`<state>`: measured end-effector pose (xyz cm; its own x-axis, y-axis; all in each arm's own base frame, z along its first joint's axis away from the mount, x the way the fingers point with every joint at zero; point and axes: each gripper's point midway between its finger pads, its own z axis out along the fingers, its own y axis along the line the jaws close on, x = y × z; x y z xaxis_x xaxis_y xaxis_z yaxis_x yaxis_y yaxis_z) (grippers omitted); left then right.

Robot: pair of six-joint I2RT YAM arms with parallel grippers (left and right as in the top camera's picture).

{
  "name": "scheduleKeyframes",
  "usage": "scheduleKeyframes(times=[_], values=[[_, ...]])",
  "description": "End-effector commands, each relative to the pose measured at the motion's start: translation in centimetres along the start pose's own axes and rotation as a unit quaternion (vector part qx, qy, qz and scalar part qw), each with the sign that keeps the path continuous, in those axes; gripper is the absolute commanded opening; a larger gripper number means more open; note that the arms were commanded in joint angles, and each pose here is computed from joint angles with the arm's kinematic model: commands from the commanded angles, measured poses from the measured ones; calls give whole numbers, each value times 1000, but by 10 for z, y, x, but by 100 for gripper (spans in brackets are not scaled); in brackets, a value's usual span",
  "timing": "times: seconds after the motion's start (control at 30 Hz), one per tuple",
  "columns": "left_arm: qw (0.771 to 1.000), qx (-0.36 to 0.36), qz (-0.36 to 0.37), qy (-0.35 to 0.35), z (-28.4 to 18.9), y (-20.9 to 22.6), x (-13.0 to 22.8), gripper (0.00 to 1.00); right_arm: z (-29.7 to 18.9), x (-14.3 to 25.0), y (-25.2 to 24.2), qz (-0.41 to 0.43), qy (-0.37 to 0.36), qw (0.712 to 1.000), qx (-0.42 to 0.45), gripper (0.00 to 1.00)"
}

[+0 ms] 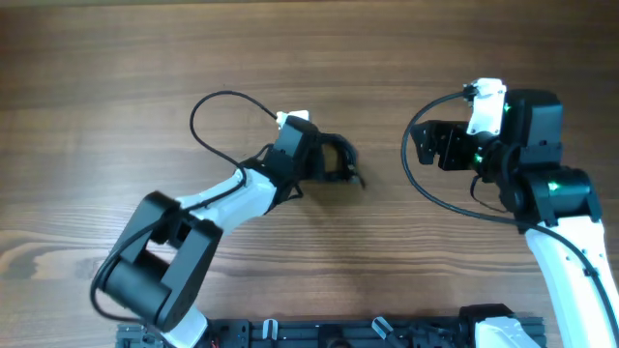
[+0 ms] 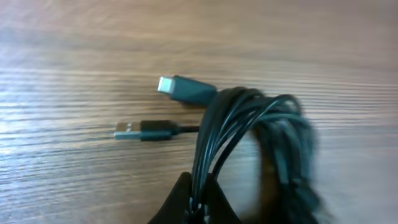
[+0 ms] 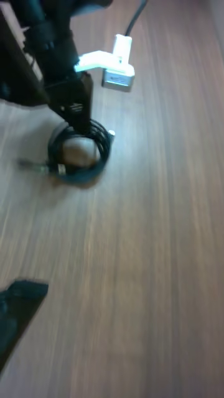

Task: Untangle cables
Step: 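Grasp the black cable bundle with both grippers from opposite sides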

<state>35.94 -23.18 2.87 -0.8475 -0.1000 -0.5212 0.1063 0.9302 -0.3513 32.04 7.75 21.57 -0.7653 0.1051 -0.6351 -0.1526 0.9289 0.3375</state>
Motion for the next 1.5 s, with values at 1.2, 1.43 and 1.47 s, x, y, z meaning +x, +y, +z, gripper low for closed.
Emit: scheduleKeyframes(times=[1.2,1.43,1.47], values=[[993,115,4,34,-46,-50,0,4,182,121,38,-81,199,958,-189,42],[987,153,-6,53,-51,-62,4,4,185,121,38,-83,196,959,-189,42],[985,162,-11,59,-52,-63,4,4,187,122,37,-81,197,959,-189,42]])
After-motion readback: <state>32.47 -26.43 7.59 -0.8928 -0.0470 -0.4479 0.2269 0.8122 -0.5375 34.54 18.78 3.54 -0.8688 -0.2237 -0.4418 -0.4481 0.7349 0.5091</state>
